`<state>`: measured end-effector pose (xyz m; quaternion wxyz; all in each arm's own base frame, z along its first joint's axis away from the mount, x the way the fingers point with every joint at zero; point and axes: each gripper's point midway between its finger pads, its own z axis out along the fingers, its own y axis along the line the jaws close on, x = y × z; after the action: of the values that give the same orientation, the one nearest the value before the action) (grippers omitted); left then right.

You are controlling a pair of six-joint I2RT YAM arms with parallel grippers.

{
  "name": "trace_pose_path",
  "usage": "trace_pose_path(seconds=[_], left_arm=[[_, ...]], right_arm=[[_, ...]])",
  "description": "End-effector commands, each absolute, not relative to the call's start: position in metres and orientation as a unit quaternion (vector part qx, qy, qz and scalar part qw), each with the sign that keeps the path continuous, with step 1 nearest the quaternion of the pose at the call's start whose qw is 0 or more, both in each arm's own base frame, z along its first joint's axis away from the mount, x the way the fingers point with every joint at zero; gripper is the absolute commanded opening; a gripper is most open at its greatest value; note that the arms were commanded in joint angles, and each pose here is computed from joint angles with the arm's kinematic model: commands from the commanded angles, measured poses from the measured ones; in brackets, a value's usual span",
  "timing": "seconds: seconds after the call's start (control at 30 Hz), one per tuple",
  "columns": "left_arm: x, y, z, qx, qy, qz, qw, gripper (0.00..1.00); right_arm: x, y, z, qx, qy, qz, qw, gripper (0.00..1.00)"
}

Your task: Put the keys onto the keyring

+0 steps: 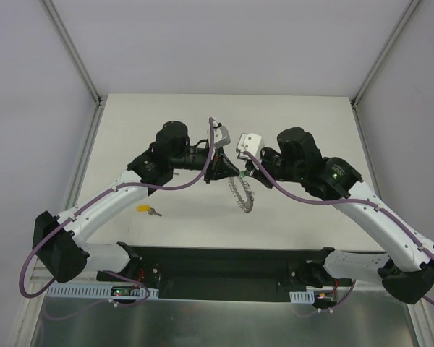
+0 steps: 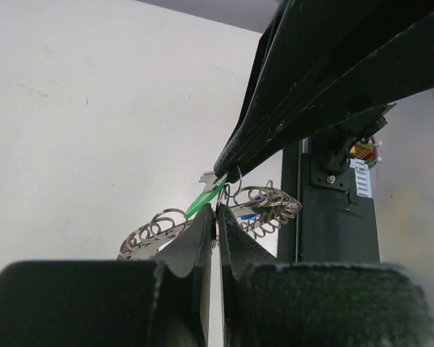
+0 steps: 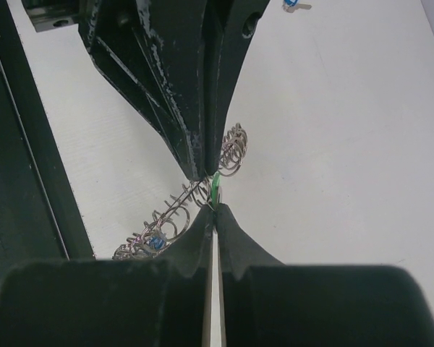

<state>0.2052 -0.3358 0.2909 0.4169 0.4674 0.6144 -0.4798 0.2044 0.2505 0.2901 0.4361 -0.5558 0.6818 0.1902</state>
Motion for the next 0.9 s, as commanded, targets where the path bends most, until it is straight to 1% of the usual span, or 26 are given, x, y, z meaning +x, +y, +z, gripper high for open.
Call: trace_pose_path(seconds=[0.0,0.03,0.07,0.1,0.13,0.17,0.2,0.27,0.3,0.33,0.37,0.4,0.53,0.73,0.83,0.87], left_arm=[[0.216,-0.33,0.289,0.442,0.629,-0.455,0.45,0.0],[0.217,-0.33,0.288,0.428,0.634,-0.46,0.452,0.0],[0.22,-0.329,0.297,0.419,0.621,-0.462,0.474,0.0],[0.221,-0.327,0.288,0.4,0.631,-0.467,0.473,0.0],[0.222,-0.326,0.289,0.391,0.629,-0.472,0.478,0.0],[0.225,-0.325,0.299,0.381,0.612,-0.477,0.502,0.0],[0.226,-0.323,0.287,0.362,0.626,-0.48,0.496,0.0],[0.229,-0.321,0.282,0.346,0.628,-0.48,0.506,0.0],[0.229,-0.321,0.275,0.337,0.629,-0.484,0.506,0.0],[0.231,-0.319,0.272,0.329,0.63,-0.482,0.512,0.0],[0.232,-0.319,0.269,0.318,0.633,-0.487,0.512,0.0],[0.232,-0.318,0.266,0.311,0.626,-0.49,0.522,0.0],[0.237,-0.315,0.259,0.281,0.621,-0.496,0.539,0.0],[0.235,-0.311,0.239,0.261,0.629,-0.5,0.535,0.0],[0.23,-0.308,0.217,0.265,0.647,-0.495,0.515,0.0],[0.228,-0.308,0.209,0.273,0.654,-0.49,0.507,0.1]], right_arm=[[0.205,0.252,0.277,-0.538,0.693,0.193,0.439,0.01],[0.205,0.251,0.27,-0.535,0.697,0.195,0.436,0.01],[0.203,0.25,0.268,-0.529,0.699,0.198,0.439,0.01],[0.207,0.253,0.267,-0.515,0.702,0.201,0.449,0.01],[0.206,0.251,0.249,-0.509,0.714,0.2,0.437,0.01],[0.207,0.25,0.244,-0.5,0.719,0.201,0.44,0.01],[0.208,0.253,0.246,-0.48,0.72,0.212,0.454,0.01],[0.206,0.253,0.227,-0.465,0.731,0.22,0.448,0.01],[0.21,0.256,0.232,-0.45,0.727,0.228,0.467,0.01],[0.21,0.258,0.228,-0.435,0.733,0.235,0.467,0.01],[0.21,0.256,0.211,-0.428,0.744,0.234,0.458,0.01],[0.213,0.26,0.21,-0.42,0.742,0.239,0.465,0.01],[0.211,0.269,0.188,-0.39,0.758,0.266,0.45,0.01],[0.213,0.273,0.171,-0.391,0.765,0.263,0.44,0.01],[0.217,0.271,0.168,-0.406,0.763,0.244,0.44,0.01],[0.217,0.27,0.164,-0.418,0.763,0.236,0.433,0.01]])
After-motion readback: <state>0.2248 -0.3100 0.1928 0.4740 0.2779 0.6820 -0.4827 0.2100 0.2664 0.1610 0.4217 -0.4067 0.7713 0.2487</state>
